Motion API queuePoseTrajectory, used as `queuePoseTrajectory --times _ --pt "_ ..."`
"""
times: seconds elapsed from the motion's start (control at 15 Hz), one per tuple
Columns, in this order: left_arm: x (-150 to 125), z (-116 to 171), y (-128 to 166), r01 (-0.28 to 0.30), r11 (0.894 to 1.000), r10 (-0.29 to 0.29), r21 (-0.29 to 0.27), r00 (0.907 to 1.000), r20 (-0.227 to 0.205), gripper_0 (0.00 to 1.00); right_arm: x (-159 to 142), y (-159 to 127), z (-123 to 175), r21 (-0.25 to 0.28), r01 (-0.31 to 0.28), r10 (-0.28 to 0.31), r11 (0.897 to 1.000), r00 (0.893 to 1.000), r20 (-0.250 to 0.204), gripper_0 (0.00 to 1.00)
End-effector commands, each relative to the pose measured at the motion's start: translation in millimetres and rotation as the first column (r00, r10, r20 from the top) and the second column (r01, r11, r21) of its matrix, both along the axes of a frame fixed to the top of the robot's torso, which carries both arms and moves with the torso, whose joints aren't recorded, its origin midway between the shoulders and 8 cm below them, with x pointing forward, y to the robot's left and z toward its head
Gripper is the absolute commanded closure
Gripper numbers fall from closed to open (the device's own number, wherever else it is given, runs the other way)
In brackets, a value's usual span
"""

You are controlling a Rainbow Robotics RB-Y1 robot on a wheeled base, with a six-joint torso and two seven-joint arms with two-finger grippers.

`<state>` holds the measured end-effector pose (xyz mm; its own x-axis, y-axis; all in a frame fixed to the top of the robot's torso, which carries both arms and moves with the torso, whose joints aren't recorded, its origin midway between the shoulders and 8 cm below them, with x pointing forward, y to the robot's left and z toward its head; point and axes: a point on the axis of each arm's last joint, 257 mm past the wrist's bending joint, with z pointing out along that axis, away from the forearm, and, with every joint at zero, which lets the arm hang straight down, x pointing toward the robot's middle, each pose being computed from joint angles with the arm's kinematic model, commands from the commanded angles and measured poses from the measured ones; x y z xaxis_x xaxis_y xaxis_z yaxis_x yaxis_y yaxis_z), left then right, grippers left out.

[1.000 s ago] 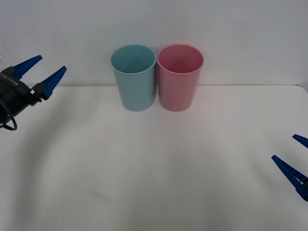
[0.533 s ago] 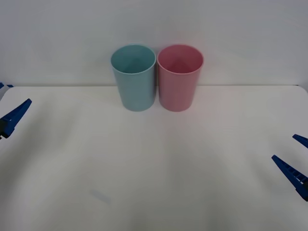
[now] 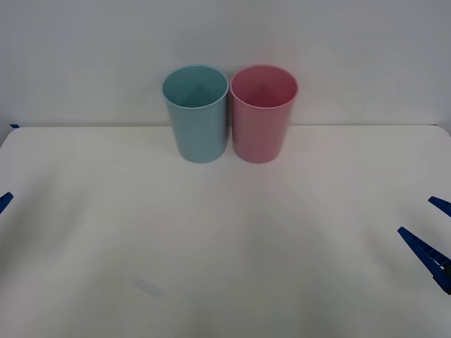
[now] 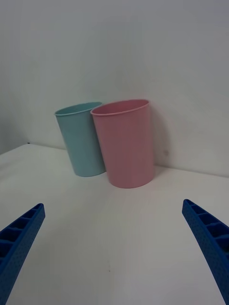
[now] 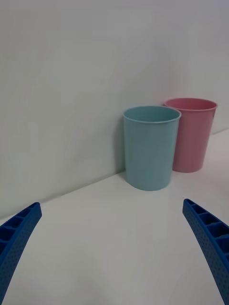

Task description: Grasp the object on the table and drop it into the matching bin: aluminum can to the light blue bin, PET bottle to the pink bin.

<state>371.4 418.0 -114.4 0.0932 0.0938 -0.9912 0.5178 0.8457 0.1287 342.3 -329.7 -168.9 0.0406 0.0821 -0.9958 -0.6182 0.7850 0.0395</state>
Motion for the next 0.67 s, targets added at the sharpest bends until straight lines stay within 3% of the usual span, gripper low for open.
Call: queuePoseTrajectory --times 0.07,0.67 --pt "-8.9 -10.5 1.7 0.000 1.000 0.001 0.019 0.9998 -0.018 0.00 0.0 0.0 0.0 0.000 0.000 0.000 1.000 1.000 0.000 0.00" --pt "-18.9 -25.5 1.9 -0.001 1.000 0.002 0.018 0.9985 -0.055 0.00 0.0 0.0 0.0 0.000 0.000 0.000 1.000 1.000 0.000 0.00"
